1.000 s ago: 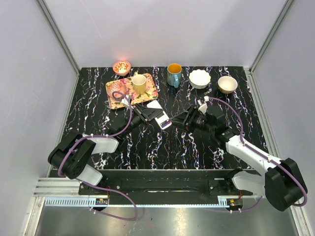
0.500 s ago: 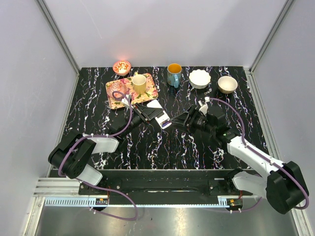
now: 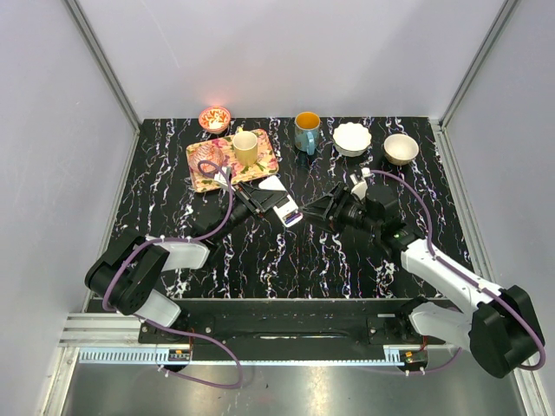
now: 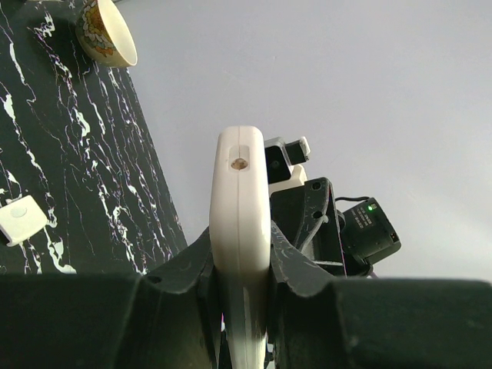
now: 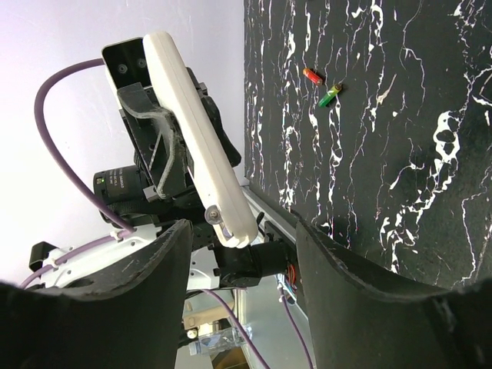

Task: Load the batteries into the remote control
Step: Load the battery into the remote control.

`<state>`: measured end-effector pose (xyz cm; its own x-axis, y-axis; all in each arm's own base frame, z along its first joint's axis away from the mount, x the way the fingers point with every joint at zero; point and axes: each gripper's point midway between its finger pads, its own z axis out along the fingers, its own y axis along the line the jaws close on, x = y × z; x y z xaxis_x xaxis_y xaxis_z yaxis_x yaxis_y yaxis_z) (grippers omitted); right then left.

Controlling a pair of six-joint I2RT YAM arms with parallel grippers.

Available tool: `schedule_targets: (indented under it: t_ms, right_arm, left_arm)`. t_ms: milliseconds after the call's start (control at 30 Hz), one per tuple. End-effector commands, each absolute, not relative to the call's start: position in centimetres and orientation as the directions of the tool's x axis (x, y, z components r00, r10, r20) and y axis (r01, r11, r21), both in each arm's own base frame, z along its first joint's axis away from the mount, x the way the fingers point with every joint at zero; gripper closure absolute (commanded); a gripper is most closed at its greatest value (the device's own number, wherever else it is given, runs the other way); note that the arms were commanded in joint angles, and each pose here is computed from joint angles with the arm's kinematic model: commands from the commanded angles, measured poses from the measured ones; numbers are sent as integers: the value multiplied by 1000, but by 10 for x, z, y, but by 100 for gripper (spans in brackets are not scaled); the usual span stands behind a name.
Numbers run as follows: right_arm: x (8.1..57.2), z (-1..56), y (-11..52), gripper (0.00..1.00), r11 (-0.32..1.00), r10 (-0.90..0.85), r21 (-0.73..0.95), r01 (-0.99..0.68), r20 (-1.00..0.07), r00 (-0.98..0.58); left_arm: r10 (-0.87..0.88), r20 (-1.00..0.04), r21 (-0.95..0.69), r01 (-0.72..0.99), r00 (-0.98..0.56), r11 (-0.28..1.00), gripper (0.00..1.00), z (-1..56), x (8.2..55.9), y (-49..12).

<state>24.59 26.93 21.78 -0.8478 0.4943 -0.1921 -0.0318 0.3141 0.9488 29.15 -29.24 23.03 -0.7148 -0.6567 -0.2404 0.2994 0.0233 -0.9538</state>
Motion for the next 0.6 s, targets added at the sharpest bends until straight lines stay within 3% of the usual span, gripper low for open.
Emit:
schedule_targets:
  t_ms: [0, 567]
  right_arm:
    - [253, 241, 273, 39, 288, 502, 954, -87, -228, -834]
    - [253, 224, 278, 43, 295, 482, 954, -58, -201, -853]
  left_arm:
    - [-743, -311, -736, 644, -593, -207, 100, 344, 261, -270]
    - [-744, -312, -726, 654, -591, -215, 100, 350, 261, -270]
